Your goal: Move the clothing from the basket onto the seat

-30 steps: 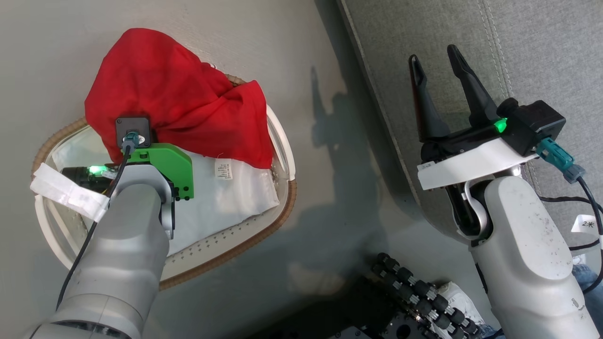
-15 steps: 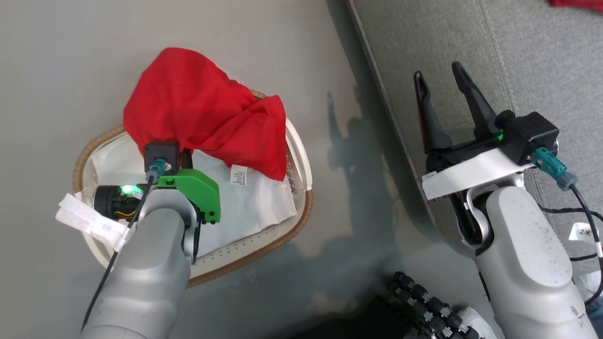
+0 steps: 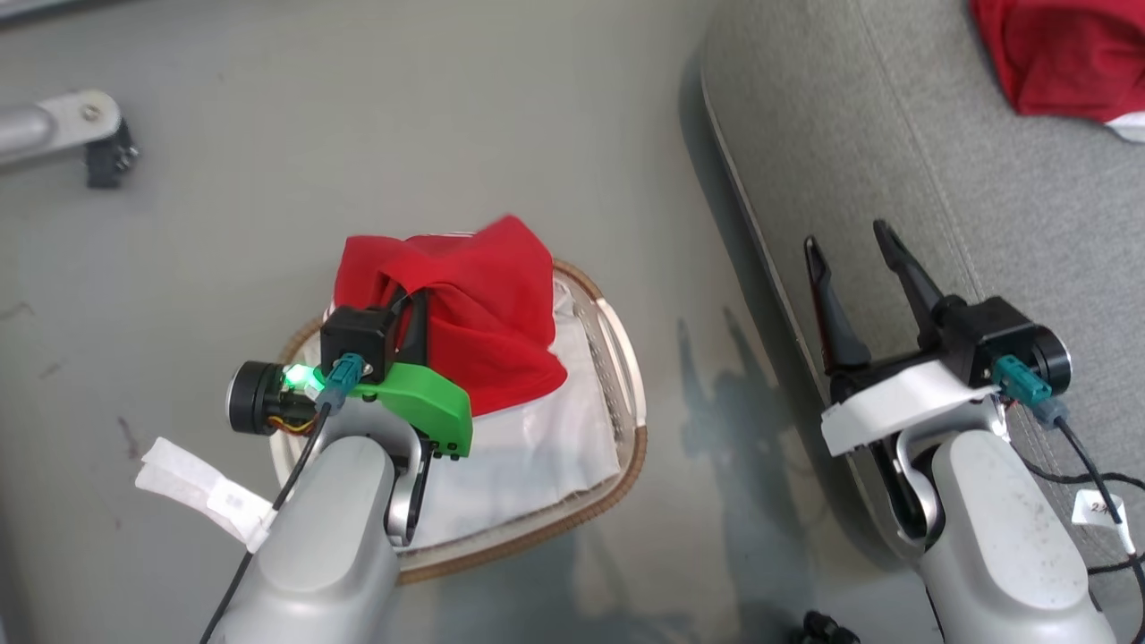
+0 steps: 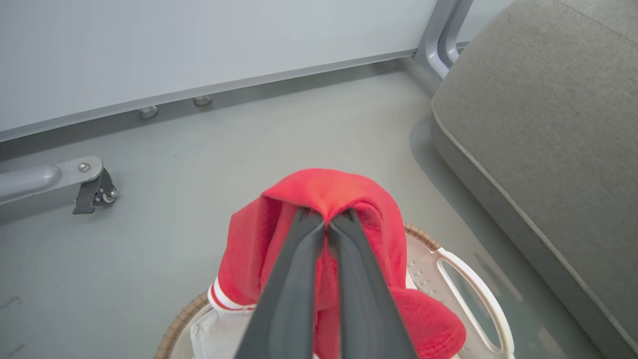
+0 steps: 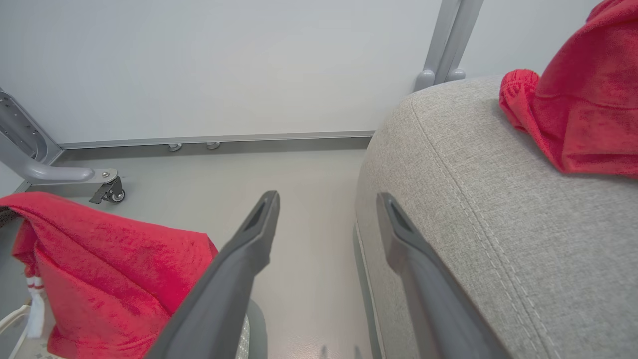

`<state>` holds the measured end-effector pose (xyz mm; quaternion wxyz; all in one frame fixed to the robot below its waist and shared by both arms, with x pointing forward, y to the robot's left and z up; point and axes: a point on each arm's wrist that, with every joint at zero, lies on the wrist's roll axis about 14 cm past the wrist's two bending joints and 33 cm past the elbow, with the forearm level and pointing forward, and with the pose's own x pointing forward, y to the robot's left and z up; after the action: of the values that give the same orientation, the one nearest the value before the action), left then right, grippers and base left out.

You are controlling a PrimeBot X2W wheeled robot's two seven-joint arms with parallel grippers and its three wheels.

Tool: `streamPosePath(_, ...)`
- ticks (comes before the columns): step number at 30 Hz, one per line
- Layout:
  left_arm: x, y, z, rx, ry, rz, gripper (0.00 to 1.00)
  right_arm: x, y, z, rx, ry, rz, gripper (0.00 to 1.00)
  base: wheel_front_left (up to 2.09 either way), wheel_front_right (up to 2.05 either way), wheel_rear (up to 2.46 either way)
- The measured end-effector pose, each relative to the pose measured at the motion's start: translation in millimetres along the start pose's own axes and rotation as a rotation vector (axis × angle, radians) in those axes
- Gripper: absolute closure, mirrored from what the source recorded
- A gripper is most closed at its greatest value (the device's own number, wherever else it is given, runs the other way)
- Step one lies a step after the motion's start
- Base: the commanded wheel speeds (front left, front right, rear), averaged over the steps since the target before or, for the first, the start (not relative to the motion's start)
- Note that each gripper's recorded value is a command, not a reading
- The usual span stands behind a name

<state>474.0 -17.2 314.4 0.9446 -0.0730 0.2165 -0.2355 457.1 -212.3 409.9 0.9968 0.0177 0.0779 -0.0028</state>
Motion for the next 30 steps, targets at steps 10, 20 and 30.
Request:
streamPosePath(10, -42, -20, 108, 0.127, -0.272, -0.061, 1.00, -36, 20, 28, -0.008, -0.059, 0.047, 0.00, 0.00, 0.00, 0.00)
streamPosePath(20, -91, -36, 214, 0.375, -0.512, -0.094, 1.00, -70, 44, 57, -0.007, -0.139, 0.109, 0.00, 0.00, 0.00, 0.00)
streamPosePath(30, -143, -60, 327, 0.589, -0.738, -0.098, 1.00, -86, 72, 87, -0.024, -0.230, 0.192, 0.00, 0.00, 0.00, 0.00)
